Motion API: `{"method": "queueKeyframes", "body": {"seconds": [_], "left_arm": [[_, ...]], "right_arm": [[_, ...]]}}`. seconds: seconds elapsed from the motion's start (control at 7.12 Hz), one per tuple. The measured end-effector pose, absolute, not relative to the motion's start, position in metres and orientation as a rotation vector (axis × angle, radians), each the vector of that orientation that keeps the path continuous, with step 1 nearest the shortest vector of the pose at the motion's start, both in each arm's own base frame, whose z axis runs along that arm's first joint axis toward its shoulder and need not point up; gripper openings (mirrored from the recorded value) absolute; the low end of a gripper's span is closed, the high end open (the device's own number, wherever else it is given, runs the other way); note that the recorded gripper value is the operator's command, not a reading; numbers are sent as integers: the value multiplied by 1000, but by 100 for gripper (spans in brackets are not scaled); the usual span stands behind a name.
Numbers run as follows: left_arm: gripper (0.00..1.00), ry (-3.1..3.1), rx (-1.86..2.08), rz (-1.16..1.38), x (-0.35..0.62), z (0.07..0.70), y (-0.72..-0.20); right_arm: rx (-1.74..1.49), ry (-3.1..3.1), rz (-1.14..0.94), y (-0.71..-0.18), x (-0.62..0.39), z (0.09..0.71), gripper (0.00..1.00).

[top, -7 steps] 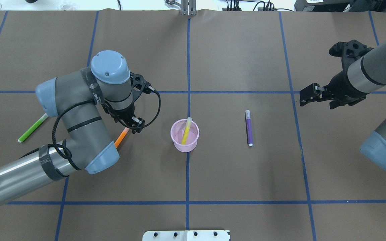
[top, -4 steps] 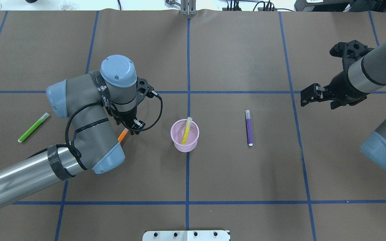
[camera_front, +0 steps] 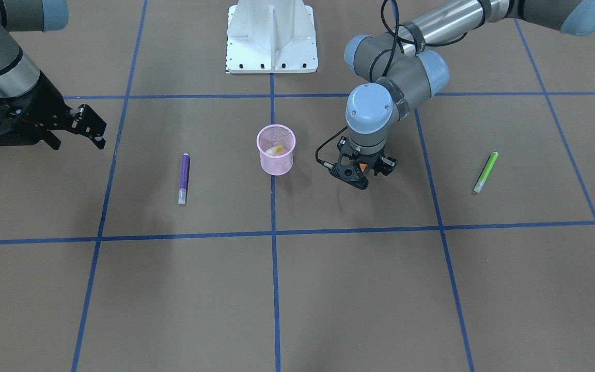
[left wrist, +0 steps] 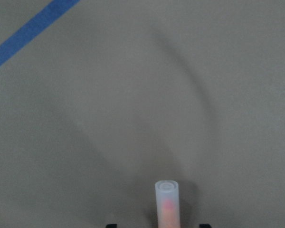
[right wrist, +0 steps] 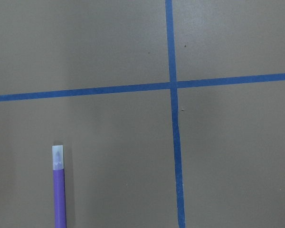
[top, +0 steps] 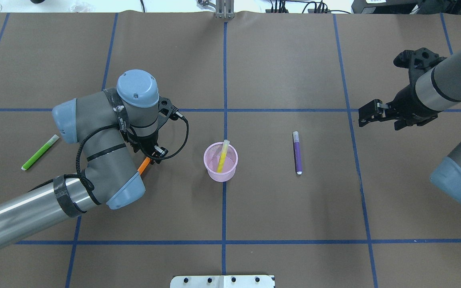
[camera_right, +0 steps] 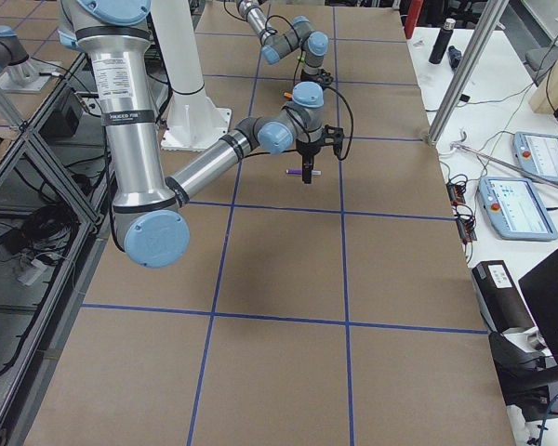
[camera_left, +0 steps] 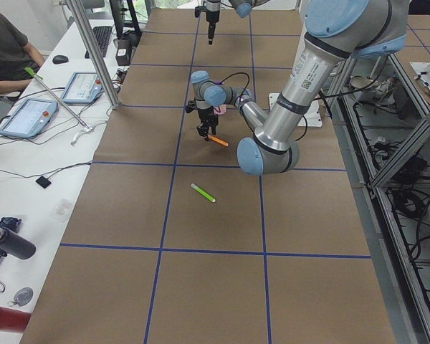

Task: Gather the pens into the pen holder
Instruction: 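Close the left gripper on the orange pen and lift it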

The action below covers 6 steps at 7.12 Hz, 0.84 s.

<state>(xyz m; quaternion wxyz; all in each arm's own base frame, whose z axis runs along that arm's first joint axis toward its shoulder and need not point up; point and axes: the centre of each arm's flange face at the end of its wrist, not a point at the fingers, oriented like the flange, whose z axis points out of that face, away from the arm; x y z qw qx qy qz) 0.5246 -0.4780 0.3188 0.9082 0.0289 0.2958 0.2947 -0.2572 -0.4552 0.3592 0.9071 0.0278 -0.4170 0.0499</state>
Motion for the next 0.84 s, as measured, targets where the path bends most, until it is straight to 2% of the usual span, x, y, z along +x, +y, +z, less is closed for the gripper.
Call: {"method": "queueKeyframes", "body": {"seconds": [0.56,0.7,0.84], "left_arm": [[48,608,51,610,526,322,-476],[37,608,49,610,527,323,-476],[18,609,48,610,527,323,-476]], "right_arm": [[61,-869,109,-456,-258,355,100],[63,-871,108,-456,-258,353,100],[64,-872,108,-457,-258,352,100]]}}
